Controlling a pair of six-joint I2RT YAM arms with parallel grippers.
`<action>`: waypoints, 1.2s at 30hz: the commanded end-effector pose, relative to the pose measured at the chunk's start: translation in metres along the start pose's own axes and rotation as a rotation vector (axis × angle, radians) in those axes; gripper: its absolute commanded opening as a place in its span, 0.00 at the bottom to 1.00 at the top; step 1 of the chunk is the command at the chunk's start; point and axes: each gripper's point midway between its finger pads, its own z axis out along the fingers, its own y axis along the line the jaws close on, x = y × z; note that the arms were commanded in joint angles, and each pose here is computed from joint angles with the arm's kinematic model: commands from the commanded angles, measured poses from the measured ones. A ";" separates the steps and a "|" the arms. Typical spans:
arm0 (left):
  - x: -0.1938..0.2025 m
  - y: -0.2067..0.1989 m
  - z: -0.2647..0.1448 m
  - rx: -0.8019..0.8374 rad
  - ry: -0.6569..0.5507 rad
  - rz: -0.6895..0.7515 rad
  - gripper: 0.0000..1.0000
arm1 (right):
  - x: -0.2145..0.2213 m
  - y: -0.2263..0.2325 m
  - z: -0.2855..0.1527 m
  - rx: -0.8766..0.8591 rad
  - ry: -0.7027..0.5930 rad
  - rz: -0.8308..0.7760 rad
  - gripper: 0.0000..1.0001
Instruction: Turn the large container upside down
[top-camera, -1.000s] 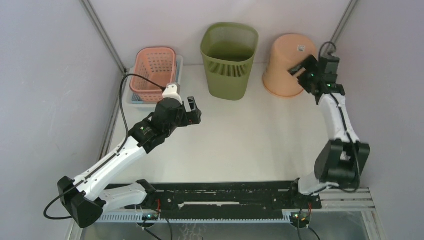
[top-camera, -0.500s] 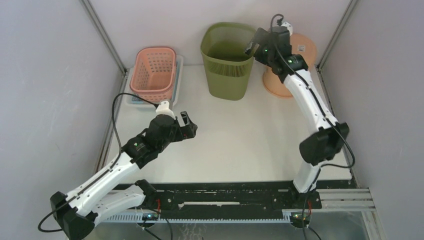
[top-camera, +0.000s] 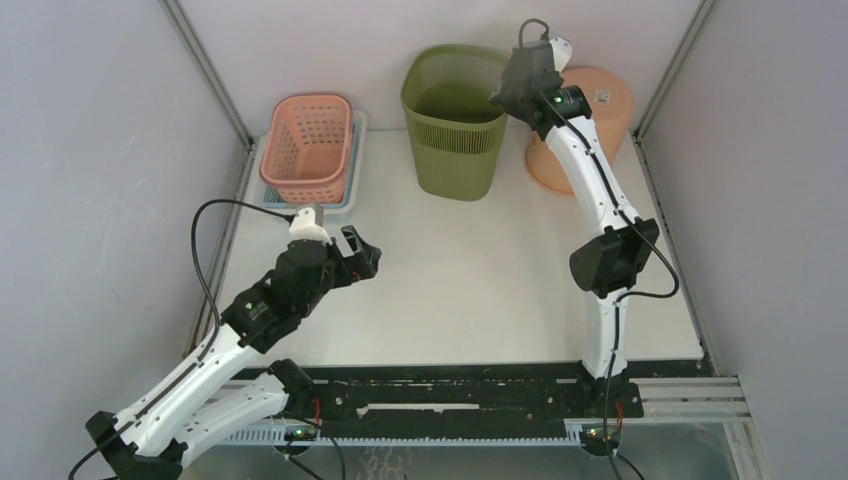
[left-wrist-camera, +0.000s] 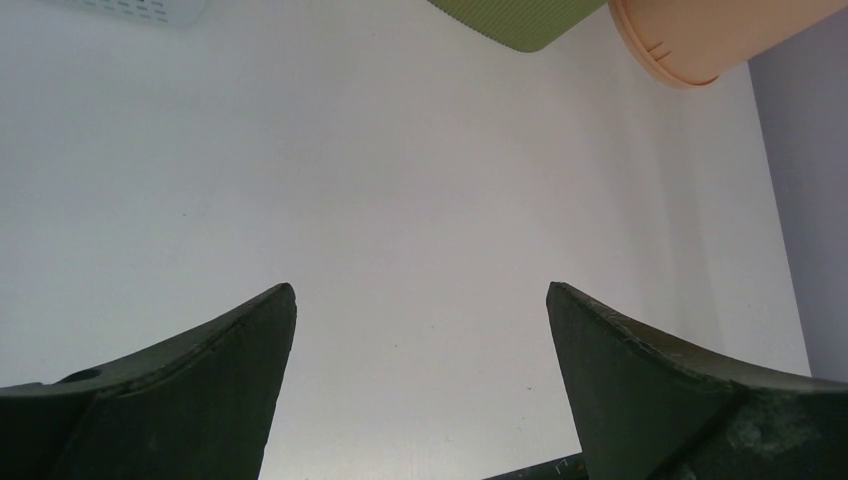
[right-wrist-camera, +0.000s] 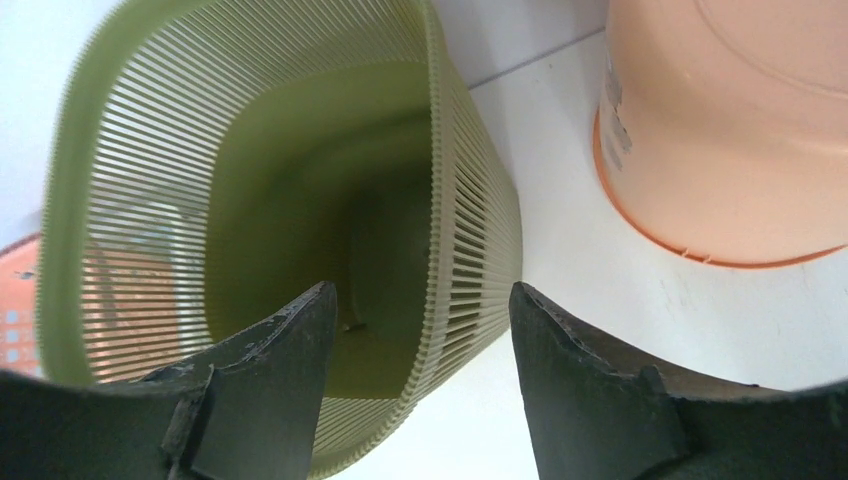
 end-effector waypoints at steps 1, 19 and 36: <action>-0.002 0.005 -0.001 -0.016 -0.029 -0.014 1.00 | 0.015 -0.008 0.007 0.031 0.051 -0.059 0.72; -0.022 -0.001 -0.012 -0.011 -0.057 0.008 1.00 | 0.007 0.009 -0.074 -0.121 0.137 -0.190 0.00; -0.071 -0.008 -0.048 0.005 -0.169 0.010 1.00 | 0.109 -0.065 -0.214 -0.036 0.195 -0.278 0.00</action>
